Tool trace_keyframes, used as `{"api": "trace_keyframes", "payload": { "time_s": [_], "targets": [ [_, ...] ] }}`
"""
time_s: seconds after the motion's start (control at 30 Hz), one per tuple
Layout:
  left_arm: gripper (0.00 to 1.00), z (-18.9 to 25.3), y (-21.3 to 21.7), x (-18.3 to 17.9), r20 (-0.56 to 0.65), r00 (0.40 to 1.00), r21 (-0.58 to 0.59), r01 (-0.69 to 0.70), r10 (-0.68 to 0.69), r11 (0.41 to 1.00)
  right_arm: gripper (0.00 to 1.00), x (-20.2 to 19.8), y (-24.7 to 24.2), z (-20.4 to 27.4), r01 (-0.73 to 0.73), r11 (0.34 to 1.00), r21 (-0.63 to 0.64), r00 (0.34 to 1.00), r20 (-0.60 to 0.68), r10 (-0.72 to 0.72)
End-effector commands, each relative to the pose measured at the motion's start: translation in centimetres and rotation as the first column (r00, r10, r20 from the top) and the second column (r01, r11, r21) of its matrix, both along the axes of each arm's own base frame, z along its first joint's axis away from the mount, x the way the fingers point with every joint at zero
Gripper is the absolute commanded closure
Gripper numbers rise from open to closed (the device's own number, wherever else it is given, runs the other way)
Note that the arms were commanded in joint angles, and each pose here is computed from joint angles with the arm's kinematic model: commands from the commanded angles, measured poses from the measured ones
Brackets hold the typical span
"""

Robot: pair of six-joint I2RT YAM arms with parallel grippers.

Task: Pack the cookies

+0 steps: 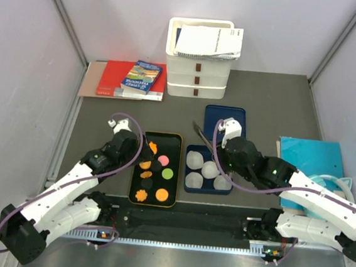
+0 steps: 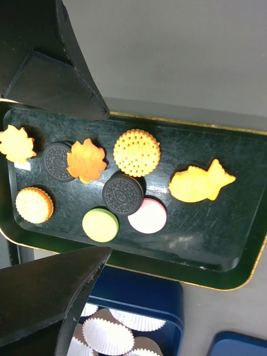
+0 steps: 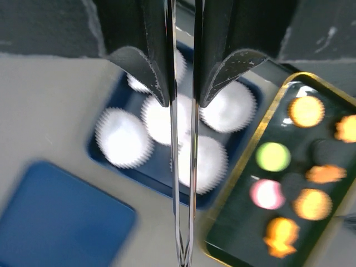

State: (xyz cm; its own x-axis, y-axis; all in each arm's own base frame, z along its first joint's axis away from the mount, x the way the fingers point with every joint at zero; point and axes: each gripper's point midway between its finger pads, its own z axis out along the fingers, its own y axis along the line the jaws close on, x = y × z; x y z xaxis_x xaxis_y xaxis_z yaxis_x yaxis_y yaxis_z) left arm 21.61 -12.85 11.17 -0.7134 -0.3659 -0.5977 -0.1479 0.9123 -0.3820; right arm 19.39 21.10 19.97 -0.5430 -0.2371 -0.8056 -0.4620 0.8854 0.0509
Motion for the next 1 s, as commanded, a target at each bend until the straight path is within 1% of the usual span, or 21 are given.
{"api": "trace_keyframes", "payload": {
  "time_s": [0.0, 0.07, 0.1, 0.17, 0.23, 0.3, 0.37, 0.47, 0.53, 0.57, 0.67, 0.83, 0.87, 0.93, 0.97],
  "targets": [
    [0.01, 0.5, 1.0, -0.2, 0.026, 0.999, 0.011, -0.044, 0.044, 0.999, 1.00, -0.8, 4.1, 3.8, -0.198, 0.969, 0.148, 0.975, 0.126, 0.180],
    [0.01, 0.6, 1.4, -0.3, 0.025, 0.998, 0.022, -0.060, 0.059, 0.998, 1.00, -1.4, 4.9, 3.0, -0.270, 0.959, 0.081, 0.961, 0.083, 0.263],
    [0.01, 0.7, 1.5, -0.4, 0.023, 0.998, 0.023, -0.063, 0.062, 0.998, 1.00, -1.8, 5.3, 3.0, -0.306, 0.949, 0.071, 0.951, 0.065, 0.302],
    [0.01, 0.7, 1.5, -0.5, 0.019, 0.997, 0.018, -0.071, 0.071, 0.997, 1.00, -2.0, 5.8, 2.6, -0.339, 0.939, 0.057, 0.940, 0.059, 0.335],
    [0.01, 0.9, 1.6, -0.4, 0.019, 0.996, 0.013, -0.084, 0.084, 0.996, 1.00, -2.6, 6.4, 2.1, -0.377, 0.924, 0.057, 0.926, 0.031, 0.376],
    [0.01, 1.2, 1.9, -0.4, 0.023, 0.994, 0.017, -0.103, 0.103, 0.995, 1.00, -3.2, 7.0, 0.8, -0.410, 0.912, 0.023, 0.912, -0.025, 0.410],
    [0.01, 1.6, 2.2, -0.2, 0.034, 0.992, 0.022, -0.123, 0.122, 0.992, 1.00, -4.0, 7.9, 0.2, -0.444, 0.896, 0.011, 0.895, -0.038, 0.444],
    [0.01, 2.1, 2.5, -0.1, 0.042, 0.989, 0.025, -0.140, 0.139, 0.990, 0.91, -5.3, 9.4, -0.3, -0.487, 0.873, 0.005, 0.872, -0.051, 0.487],
    [0.01, 2.4, 2.6, -0.1, 0.047, 0.988, 0.029, -0.146, 0.145, 0.989, 0.86, -5.8, 9.7, -1.1, -0.500, 0.866, -0.017, 0.864, -0.075, 0.498],
    [0.01, 2.4, 2.7, -0.1, 0.047, 0.988, 0.032, -0.146, 0.145, 0.989, 0.81, -6.3, 10.1, -1.1, -0.514, 0.857, -0.022, 0.856, -0.075, 0.512],
    [0.01, 2.2, 3.0, -0.3, 0.047, 0.988, 0.042, -0.150, 0.148, 0.988, 0.76, -6.8, 10.5, -1.3, -0.526, 0.850, -0.036, 0.849, -0.078, 0.523],
    [0.02, 2.0, 3.0, -0.4, 0.046, 0.988, 0.037, -0.152, 0.150, 0.988, 0.69, -7.1, 10.9, -1.6, -0.534, 0.844, -0.043, 0.844, -0.089, 0.529],
    [0.01, 2.0, 2.9, -0.3, 0.045, 0.988, 0.035, -0.152, 0.150, 0.988, 0.65, -7.1, 11.0, -1.9, -0.536, 0.843, -0.051, 0.843, -0.098, 0.530],
    [0.02, 1.9, 2.8, -0.4, 0.042, 0.988, 0.032, -0.149, 0.148, 0.988, 0.62, -7.1, 10.9, -2.3, -0.535, 0.842, -0.066, 0.843, -0.110, 0.527],
    [0.01, 1.8, 2.8, -0.4, 0.040, 0.988, 0.033, -0.148, 0.147, 0.988, 0.59, -6.9, 10.8, -2.6, -0.528, 0.845, -0.082, 0.848, -0.116, 0.518]
  ]
}}
